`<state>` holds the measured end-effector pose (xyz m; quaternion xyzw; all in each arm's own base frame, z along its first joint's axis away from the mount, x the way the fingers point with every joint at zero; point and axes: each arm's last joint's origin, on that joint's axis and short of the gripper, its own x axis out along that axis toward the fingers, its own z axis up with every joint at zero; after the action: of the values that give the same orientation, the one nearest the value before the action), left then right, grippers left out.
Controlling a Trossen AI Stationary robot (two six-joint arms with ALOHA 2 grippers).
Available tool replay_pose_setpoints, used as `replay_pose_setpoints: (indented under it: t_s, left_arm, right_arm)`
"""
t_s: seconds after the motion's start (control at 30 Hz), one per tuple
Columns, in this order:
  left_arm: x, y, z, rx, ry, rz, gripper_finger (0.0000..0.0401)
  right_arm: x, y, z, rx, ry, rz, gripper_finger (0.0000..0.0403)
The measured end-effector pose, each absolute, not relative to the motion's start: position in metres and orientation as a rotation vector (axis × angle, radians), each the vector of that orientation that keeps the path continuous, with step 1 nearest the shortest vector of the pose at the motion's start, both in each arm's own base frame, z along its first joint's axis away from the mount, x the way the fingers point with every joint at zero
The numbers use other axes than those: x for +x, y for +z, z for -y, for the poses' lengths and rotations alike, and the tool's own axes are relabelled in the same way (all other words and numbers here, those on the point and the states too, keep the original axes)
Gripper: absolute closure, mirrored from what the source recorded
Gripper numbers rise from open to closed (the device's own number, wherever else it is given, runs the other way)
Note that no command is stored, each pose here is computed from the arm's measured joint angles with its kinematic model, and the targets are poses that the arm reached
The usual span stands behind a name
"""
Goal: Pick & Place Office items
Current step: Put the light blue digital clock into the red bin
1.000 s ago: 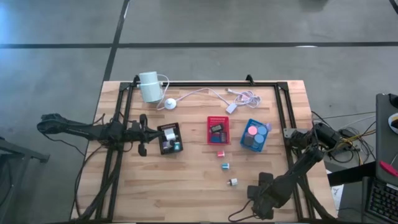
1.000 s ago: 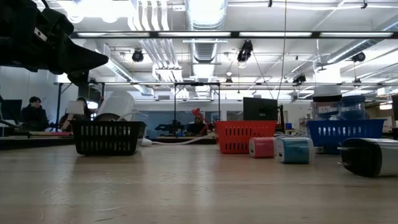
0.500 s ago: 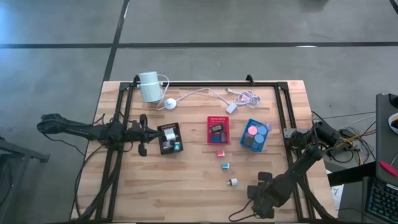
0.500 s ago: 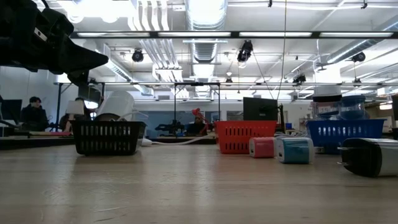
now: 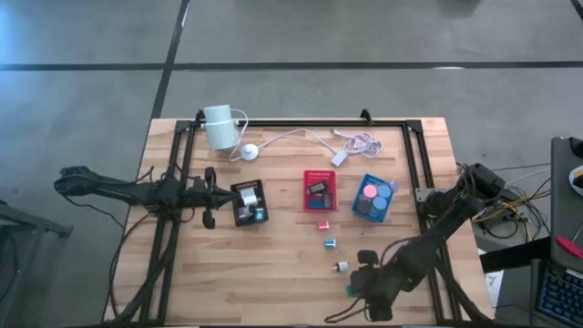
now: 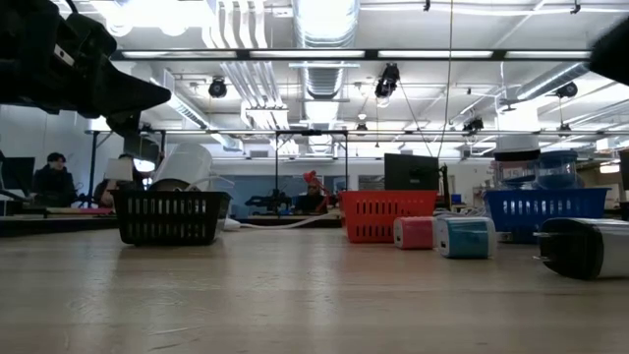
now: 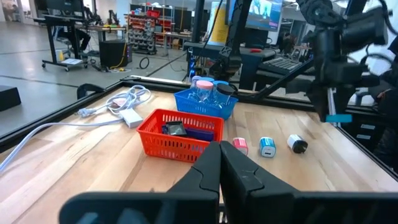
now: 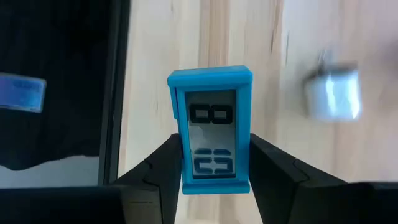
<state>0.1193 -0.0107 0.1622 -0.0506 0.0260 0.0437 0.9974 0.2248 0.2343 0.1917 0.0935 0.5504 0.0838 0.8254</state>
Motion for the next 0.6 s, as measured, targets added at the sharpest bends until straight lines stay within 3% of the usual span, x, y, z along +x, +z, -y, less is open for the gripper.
replay_pose_setpoints:
  t_s: [0.37,0.6]
  left_arm:
    - [0.119,0.162,0.010,-0.097,0.095,-0.056,0.0396]
    - [0.119,0.162,0.010,-0.097,0.099,-0.056,0.0396]
  right_arm:
    - [0.260,0.245,-0.185,0.041,0.328,-0.842,0.0256]
    - [0.254,0.292,-0.135,0.023,0.359,-0.479,0.0256]
